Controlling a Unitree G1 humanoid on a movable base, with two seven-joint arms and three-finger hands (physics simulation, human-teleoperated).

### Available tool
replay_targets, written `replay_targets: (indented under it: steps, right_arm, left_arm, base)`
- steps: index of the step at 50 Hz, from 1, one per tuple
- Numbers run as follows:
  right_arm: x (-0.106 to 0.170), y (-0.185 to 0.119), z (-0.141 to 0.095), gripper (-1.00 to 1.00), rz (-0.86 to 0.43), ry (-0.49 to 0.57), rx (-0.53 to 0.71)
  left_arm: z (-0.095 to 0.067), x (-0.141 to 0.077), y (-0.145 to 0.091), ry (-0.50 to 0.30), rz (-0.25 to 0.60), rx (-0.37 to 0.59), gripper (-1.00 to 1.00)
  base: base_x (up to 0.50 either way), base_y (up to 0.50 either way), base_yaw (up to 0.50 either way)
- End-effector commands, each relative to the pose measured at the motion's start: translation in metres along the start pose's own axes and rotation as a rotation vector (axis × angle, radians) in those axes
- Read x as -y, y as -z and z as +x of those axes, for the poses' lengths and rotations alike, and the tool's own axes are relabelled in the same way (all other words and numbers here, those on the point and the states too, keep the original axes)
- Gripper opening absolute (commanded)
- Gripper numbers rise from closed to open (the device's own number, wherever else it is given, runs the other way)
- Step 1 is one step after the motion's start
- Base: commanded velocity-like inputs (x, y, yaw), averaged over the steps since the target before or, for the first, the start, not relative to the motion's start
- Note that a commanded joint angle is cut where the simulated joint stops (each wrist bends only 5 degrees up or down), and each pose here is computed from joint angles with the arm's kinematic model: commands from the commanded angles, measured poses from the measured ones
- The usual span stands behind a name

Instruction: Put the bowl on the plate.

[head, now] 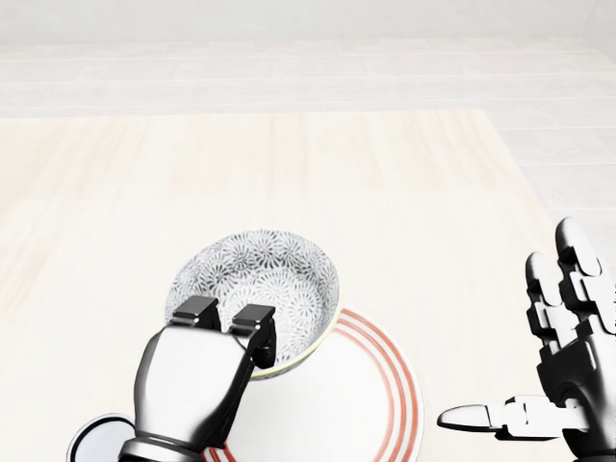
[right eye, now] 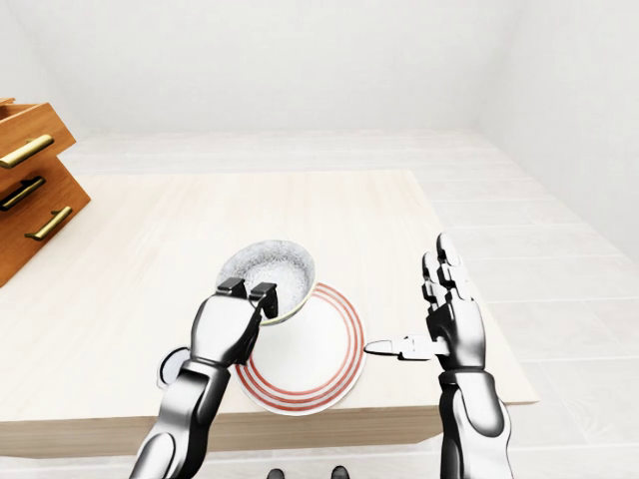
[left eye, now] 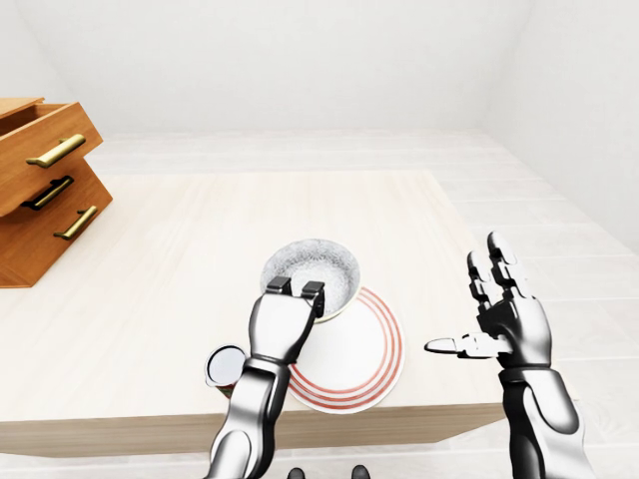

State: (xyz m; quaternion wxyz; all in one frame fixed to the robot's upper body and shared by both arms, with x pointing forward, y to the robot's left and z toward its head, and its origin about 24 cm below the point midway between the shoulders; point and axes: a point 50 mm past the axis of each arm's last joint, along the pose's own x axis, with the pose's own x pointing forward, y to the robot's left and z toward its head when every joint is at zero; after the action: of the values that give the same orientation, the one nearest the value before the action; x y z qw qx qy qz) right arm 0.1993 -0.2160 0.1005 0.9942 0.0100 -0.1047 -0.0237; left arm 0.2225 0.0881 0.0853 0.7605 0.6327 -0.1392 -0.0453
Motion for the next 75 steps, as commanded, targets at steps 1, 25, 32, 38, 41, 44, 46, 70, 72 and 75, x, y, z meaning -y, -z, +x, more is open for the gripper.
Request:
replay_targets:
  steps: [1, 25, 32, 38, 41, 44, 46, 70, 72, 75]
  right_arm:
    - [0.0, 0.004, 0.0, 1.0, 0.004, -0.002, -0.014]
    - [0.003, 0.009, 0.001, 1.0, 0.016, 0.003, -0.033]
    - [0.006, 0.005, -0.002, 1.0, 0.014, 0.007, -0.021]
    - [0.006, 0.005, -0.002, 1.0, 0.017, 0.008, -0.021]
    - [0.006, 0.007, -0.001, 1.0, 0.019, 0.006, -0.026]
    - [0.005, 0.008, -0.001, 1.0, 0.019, 0.005, -0.031]
    - [0.005, 0.008, -0.001, 1.0, 0.018, 0.006, -0.03]
    - [0.006, 0.004, -0.001, 1.0, 0.01, 0.008, -0.016]
    - [0.006, 0.004, -0.001, 1.0, 0.01, 0.007, -0.018]
    - [0.006, 0.005, -0.001, 1.0, 0.012, 0.008, -0.02]
  left_arm:
    - [-0.008, 0.002, -0.014, -0.025, -0.004, 0.042, -1.0]
    - [-0.024, 0.021, -0.037, 0.008, -0.021, 0.11, -1.0]
    - [-0.031, 0.028, -0.043, 0.021, -0.034, 0.13, -1.0]
    - [-0.036, 0.032, -0.046, 0.026, -0.03, 0.139, -1.0]
    - [-0.038, 0.032, -0.047, 0.026, -0.027, 0.145, -1.0]
    - [-0.038, 0.033, -0.047, 0.026, -0.026, 0.147, -1.0]
    - [-0.038, 0.036, -0.046, 0.027, -0.023, 0.146, -1.0]
    - [-0.025, 0.039, -0.037, -0.034, 0.027, 0.131, -1.0]
    - [-0.023, 0.039, -0.036, -0.034, 0.028, 0.126, -1.0]
    - [-0.018, 0.04, -0.034, -0.054, 0.043, 0.122, -1.0]
  base:
    - [0.0, 0.0, 0.0]
    - [0.0, 0.0, 0.0]
    - [0.0, 0.0, 0.0]
    - [0.0, 0.0, 0.0]
    - [0.0, 0.0, 0.0]
    - [0.0, 0.0, 0.0]
    - [0.0, 0.0, 0.0]
    - [0.0, 0.0, 0.0]
    - [0.0, 0.0, 0.0]
    - [0.0, 0.0, 0.0]
